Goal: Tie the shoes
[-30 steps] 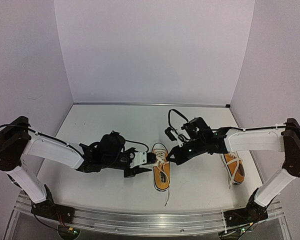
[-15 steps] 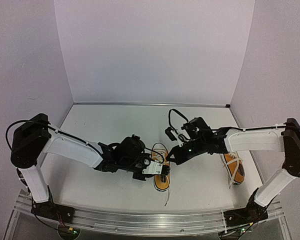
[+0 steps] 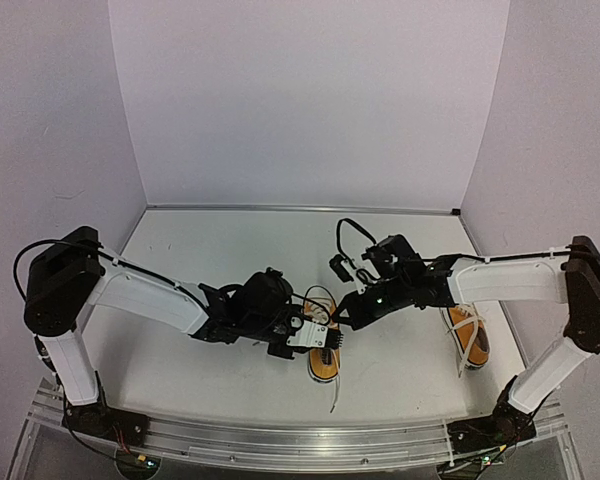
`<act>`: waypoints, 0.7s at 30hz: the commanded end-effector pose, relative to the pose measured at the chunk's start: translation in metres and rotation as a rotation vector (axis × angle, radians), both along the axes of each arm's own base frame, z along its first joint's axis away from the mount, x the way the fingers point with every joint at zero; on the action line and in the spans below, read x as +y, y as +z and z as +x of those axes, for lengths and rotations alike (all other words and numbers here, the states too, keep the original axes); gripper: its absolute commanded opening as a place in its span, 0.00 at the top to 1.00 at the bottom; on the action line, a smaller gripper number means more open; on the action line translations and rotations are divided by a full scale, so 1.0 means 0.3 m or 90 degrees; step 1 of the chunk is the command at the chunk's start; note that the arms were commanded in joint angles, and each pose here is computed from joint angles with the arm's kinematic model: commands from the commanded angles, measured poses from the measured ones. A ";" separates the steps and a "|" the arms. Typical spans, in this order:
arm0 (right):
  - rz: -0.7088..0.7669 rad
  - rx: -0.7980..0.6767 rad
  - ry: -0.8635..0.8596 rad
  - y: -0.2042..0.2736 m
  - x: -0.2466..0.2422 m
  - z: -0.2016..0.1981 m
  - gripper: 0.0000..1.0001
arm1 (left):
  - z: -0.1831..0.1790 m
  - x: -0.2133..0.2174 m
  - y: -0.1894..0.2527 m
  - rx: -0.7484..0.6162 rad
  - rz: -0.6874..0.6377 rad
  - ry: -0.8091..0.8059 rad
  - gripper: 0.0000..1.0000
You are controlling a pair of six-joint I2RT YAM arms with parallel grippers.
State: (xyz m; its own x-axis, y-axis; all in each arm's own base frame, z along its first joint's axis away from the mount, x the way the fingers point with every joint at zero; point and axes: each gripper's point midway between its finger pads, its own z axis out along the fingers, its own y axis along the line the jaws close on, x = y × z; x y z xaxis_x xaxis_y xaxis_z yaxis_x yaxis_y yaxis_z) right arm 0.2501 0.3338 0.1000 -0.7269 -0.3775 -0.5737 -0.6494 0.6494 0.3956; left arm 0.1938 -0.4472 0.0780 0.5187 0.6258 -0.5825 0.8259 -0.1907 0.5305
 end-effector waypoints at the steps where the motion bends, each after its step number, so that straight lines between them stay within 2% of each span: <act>1: 0.011 -0.002 0.002 0.003 0.014 0.012 1.00 | 0.002 -0.032 0.067 -0.020 -0.013 -0.012 0.75; 8: 0.011 -0.004 0.001 0.006 0.013 0.014 1.00 | 0.015 -0.035 0.025 -0.022 0.016 -0.007 0.79; 15: 0.011 -0.003 0.000 0.005 0.013 0.014 1.00 | 0.026 -0.045 0.019 -0.026 0.028 -0.003 0.89; 21: 0.012 -0.003 0.002 0.007 0.016 0.014 1.00 | 0.026 -0.041 0.007 -0.036 0.054 -0.010 0.87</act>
